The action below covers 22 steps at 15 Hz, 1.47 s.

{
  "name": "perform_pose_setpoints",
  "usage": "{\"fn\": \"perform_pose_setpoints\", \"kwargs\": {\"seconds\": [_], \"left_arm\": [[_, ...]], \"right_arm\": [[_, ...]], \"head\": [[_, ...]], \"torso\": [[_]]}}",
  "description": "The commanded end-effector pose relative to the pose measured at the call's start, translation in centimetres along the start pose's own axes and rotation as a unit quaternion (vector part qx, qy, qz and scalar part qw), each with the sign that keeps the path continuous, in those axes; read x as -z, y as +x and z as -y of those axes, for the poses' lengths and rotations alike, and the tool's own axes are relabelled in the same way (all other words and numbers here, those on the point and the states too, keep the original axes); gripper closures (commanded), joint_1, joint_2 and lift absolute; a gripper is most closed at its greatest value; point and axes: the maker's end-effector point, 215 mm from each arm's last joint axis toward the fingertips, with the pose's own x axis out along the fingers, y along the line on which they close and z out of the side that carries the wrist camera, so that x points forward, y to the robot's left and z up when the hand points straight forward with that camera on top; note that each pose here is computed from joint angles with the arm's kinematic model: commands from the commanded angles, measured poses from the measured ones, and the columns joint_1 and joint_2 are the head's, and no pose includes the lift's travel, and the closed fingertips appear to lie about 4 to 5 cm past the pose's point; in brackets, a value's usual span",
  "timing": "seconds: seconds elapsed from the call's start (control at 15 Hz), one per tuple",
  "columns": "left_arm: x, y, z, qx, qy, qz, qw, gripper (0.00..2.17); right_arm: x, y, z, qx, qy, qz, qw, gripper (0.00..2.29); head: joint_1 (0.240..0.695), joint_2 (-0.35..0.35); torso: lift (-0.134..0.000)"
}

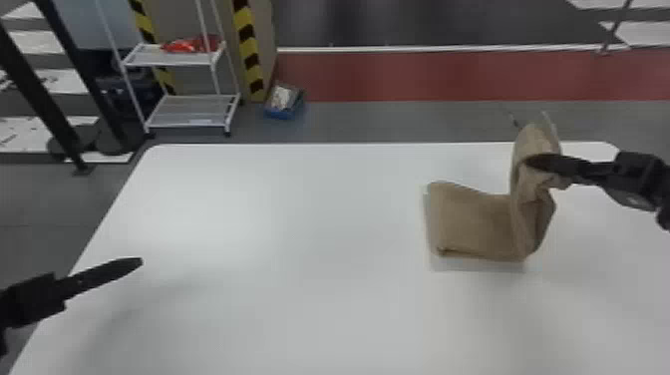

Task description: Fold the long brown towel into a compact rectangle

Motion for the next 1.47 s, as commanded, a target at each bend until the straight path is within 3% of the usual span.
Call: {"fn": "perform_pose_setpoints", "kwargs": {"seconds": [0.0,0.13,0.4,0.73,0.8,0.87,0.93,1.07,1.2,1.33,1.4], "left_arm": [[-0.3,-0.1,0.1,-0.001,0.003,0.003,1.0000,0.08],[-0.2,-0.3,0.0,-0.001,0.001,0.005,1.0000,0.08],[0.0,-0.2,-0.2,-0.003,0.001,0.003,1.0000,0.08],[0.2,0.5,-0.1,-0.001,0.003,-0.001,1.0000,0.08],[0.2,0.5,-0.1,0.000,0.003,-0.001,1.0000,0.08],[0.2,0.5,-0.2,-0.001,0.003,-0.001,1.0000,0.08],[0.0,0.5,-0.1,-0.001,0.005,0.001,1.0000,0.08],[-0.1,0.5,0.0,0.000,0.004,0.002,1.0000,0.08],[-0.4,0.5,0.0,0.001,0.006,0.004,1.0000,0.08],[-0.5,0.5,0.0,0.001,0.006,0.005,1.0000,0.08],[-0.3,0.5,0.0,0.000,0.005,0.003,1.0000,0.08]], "right_arm": [[3.1,3.1,-2.8,-0.022,-0.016,-0.031,0.9991,1.33],[5.8,4.2,-3.3,-0.017,-0.033,-0.062,0.9974,1.32],[8.4,4.5,-2.8,-0.001,-0.039,-0.096,0.9946,1.32],[9.1,5.5,-2.9,0.013,-0.059,-0.108,0.9924,1.30],[9.7,6.0,-3.6,0.007,-0.062,-0.116,0.9913,0.89],[10.4,6.4,-4.2,-0.001,-0.065,-0.124,0.9902,0.21],[11.2,6.9,-5.3,-0.016,-0.066,-0.132,0.9890,0.00],[11.8,7.5,-7.1,-0.052,-0.057,-0.124,0.9894,0.02],[10.2,7.4,-7.9,-0.083,-0.037,-0.092,0.9917,0.05],[8.5,7.1,-7.8,-0.097,-0.021,-0.061,0.9932,0.06],[8.0,7.4,-7.0,-0.081,-0.024,-0.050,0.9952,0.07]], "head": [[0.695,0.102],[0.695,0.157],[0.695,0.203],[0.695,0.210],[0.695,0.209],[0.695,0.212],[0.695,0.218],[0.695,0.237],[0.695,0.266],[0.695,0.271],[0.695,0.269]], "torso": [[-0.124],[-0.124],[-0.124],[-0.124],[-0.124],[-0.124],[-0.124],[-0.124],[-0.124],[-0.124],[-0.124]]}}
